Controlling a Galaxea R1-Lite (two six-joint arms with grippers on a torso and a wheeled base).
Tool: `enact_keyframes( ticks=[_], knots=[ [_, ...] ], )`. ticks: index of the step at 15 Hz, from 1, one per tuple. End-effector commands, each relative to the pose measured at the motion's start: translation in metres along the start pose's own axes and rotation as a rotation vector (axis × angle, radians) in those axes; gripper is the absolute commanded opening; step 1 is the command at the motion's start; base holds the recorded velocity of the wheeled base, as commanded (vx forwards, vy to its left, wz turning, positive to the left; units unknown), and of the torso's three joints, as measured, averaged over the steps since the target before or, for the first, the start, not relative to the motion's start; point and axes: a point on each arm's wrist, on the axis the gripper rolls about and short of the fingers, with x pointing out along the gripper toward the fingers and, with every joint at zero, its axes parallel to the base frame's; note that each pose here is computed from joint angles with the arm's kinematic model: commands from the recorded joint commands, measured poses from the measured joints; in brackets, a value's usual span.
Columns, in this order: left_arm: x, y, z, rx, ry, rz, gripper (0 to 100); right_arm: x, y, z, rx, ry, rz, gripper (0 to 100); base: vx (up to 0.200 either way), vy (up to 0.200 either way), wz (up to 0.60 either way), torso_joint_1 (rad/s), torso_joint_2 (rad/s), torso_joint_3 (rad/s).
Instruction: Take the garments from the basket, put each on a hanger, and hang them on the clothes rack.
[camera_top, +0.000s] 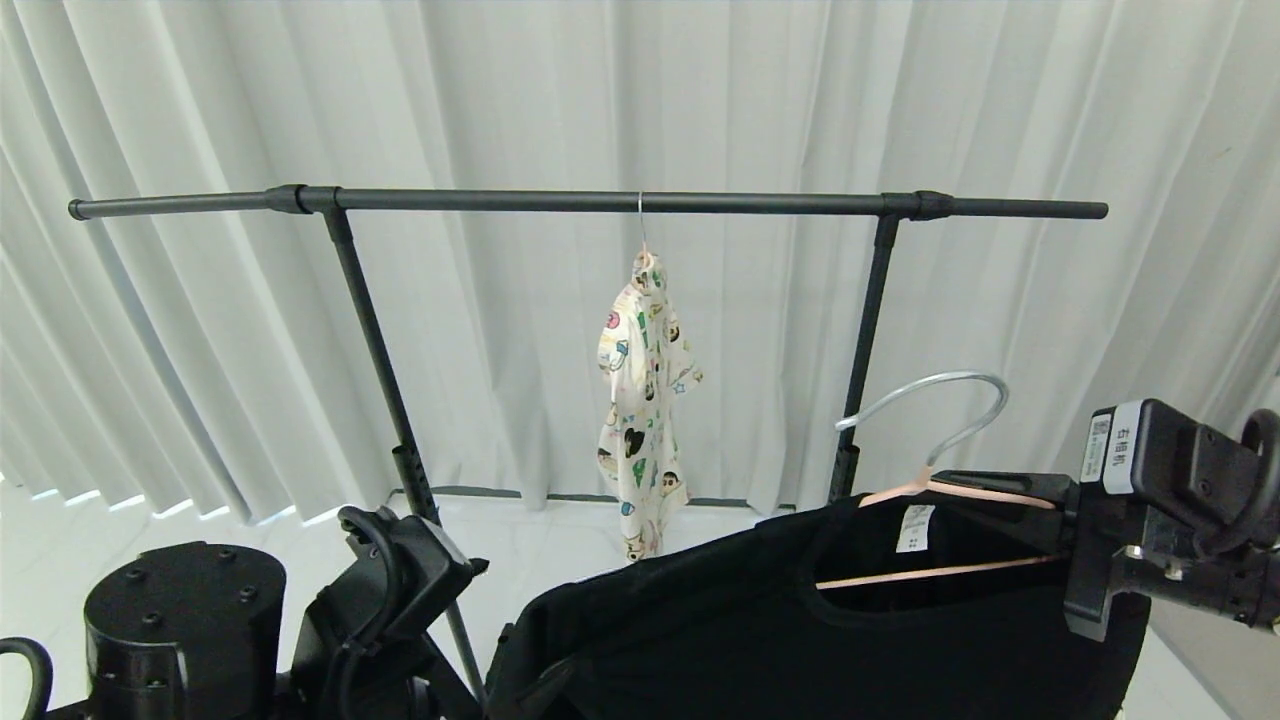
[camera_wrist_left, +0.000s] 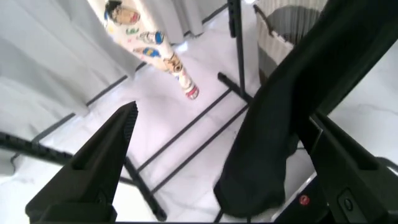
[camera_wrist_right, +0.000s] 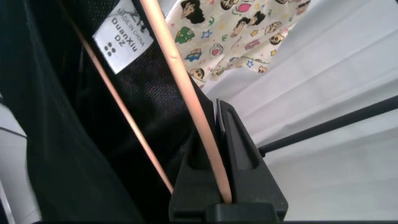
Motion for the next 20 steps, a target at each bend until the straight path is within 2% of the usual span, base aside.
enact_keyframes(
  ticks=[1, 3, 6, 11, 12, 15, 16, 18, 20],
  knots=[
    [0.002, 0.0, -0.01, -0.013, 0.052, 0.0, 100, -0.003, 0.0, 0.002, -0.004, -0.008, -0.008, 0, 0.0, 0.0, 0.0, 0.0, 0.0, 0.0],
    [0.0, 0.001, -0.014, -0.024, 0.059, -0.003, 100, -0.005, -0.002, 0.0, 0.001, 0.0, -0.02, 0, 0.0, 0.0, 0.0, 0.0, 0.0, 0.0],
    [-0.021, -0.001, -0.003, -0.104, -0.081, -0.149, 100, -0.006, -0.005, -0.002, 0.005, 0.009, -0.039, 0, 0.0, 0.0, 0.0, 0.0, 0.0, 0.0],
    [-0.021, 0.006, -0.008, -0.127, -0.062, -0.109, 100, -0.008, -0.005, 0.0, -0.001, -0.001, -0.041, 0, 0.0, 0.0, 0.0, 0.0, 0.0, 0.0],
    [-0.014, 0.007, -0.013, -0.132, -0.02, -0.11, 100, -0.009, -0.004, 0.002, -0.004, -0.008, -0.04, 0, 0.0, 0.0, 0.0, 0.0, 0.0, 0.0],
    [0.0, 0.011, -0.017, -0.146, 0.04, -0.104, 100, -0.009, -0.001, 0.005, -0.011, -0.022, -0.026, 0, 0.0, 0.0, 0.0, 0.0, 0.0, 0.0],
    [0.004, 0.012, -0.018, -0.139, 0.054, -0.108, 0, -0.009, 0.0, 0.005, -0.013, -0.021, -0.029, 0, 0.0, 0.0, 0.0, 0.0, 0.0, 0.0],
    [0.009, 0.013, -0.022, -0.119, 0.083, -0.108, 0, -0.01, 0.0, 0.006, -0.014, -0.022, -0.032, 0, 0.0, 0.0, 0.0, 0.0, 0.0, 0.0],
    [0.012, 0.019, -0.028, -0.131, 0.116, -0.074, 0, -0.011, 0.0, 0.006, -0.013, -0.023, -0.036, 0, 0.0, 0.0, 0.0, 0.0, 0.0, 0.0]
  ],
)
